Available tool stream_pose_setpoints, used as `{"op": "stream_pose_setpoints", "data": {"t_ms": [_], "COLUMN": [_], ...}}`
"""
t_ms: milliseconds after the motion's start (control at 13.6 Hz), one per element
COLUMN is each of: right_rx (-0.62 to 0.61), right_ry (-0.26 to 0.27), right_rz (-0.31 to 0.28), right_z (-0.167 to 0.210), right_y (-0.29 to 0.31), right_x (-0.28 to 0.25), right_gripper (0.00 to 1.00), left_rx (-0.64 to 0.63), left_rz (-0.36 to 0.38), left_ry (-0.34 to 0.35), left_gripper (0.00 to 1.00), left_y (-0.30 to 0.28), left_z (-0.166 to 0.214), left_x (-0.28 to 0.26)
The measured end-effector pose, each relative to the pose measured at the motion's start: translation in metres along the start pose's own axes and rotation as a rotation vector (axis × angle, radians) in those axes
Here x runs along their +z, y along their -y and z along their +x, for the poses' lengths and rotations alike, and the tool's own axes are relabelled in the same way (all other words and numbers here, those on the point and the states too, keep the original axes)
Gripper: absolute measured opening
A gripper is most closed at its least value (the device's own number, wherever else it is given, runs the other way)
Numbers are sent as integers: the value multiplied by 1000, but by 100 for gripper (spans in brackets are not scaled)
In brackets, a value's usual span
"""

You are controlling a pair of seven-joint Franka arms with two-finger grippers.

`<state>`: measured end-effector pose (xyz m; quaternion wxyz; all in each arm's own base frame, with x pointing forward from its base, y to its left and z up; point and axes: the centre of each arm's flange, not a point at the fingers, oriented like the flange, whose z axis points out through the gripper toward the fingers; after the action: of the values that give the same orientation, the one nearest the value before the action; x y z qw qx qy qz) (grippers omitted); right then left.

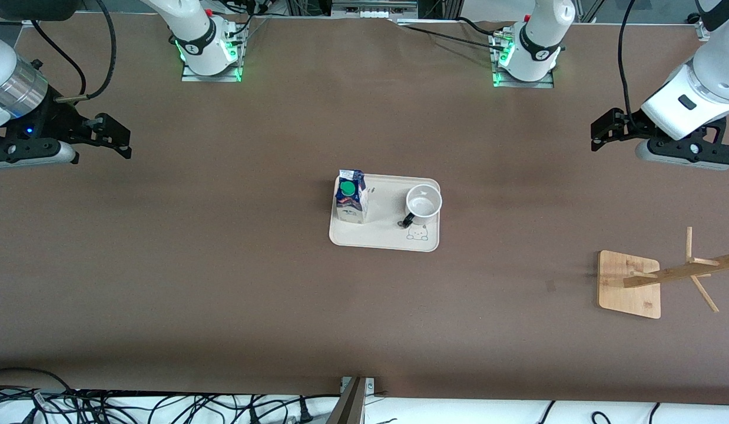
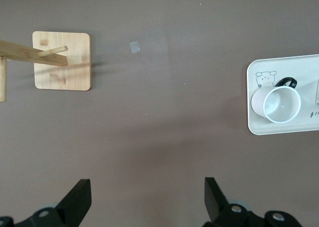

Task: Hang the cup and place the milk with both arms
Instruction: 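Move the right gripper toward the blue milk carton on the tray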

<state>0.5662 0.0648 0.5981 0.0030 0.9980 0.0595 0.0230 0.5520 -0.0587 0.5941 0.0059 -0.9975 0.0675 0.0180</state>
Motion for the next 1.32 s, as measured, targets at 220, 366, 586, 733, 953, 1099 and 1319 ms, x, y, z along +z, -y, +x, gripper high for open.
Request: {"op": "stream_pose_setpoints", "data": {"t_ms": [220,366,586,733,953,1099,1319], "right_rx": [1,1,-1,-8,-56,-109,-79], "right_ry": [5,4,1,-1,25,115,145], "right_rz": [0,0,-1,-1,-1,2,44], "right_z": [0,0,2,4,4,3,8], "right_y": [0,0,0,4,31,65,130], "right_x": [2,2,4,7,13,37,68], "right_gripper": [100,100,100,100,100,100,100], "left_rx": [0,0,0,0,0,-1,-1], "left_rz": [0,0,0,0,0,0,0], "left_ry": [0,0,1,1,1,0,0], "left_gripper": [100,100,100,100,100,100,100], "left_y": [0,0,0,0,0,0,1], "left_z": [0,0,0,0,0,0,0], "left_x": [0,0,0,0,0,0,0]}}
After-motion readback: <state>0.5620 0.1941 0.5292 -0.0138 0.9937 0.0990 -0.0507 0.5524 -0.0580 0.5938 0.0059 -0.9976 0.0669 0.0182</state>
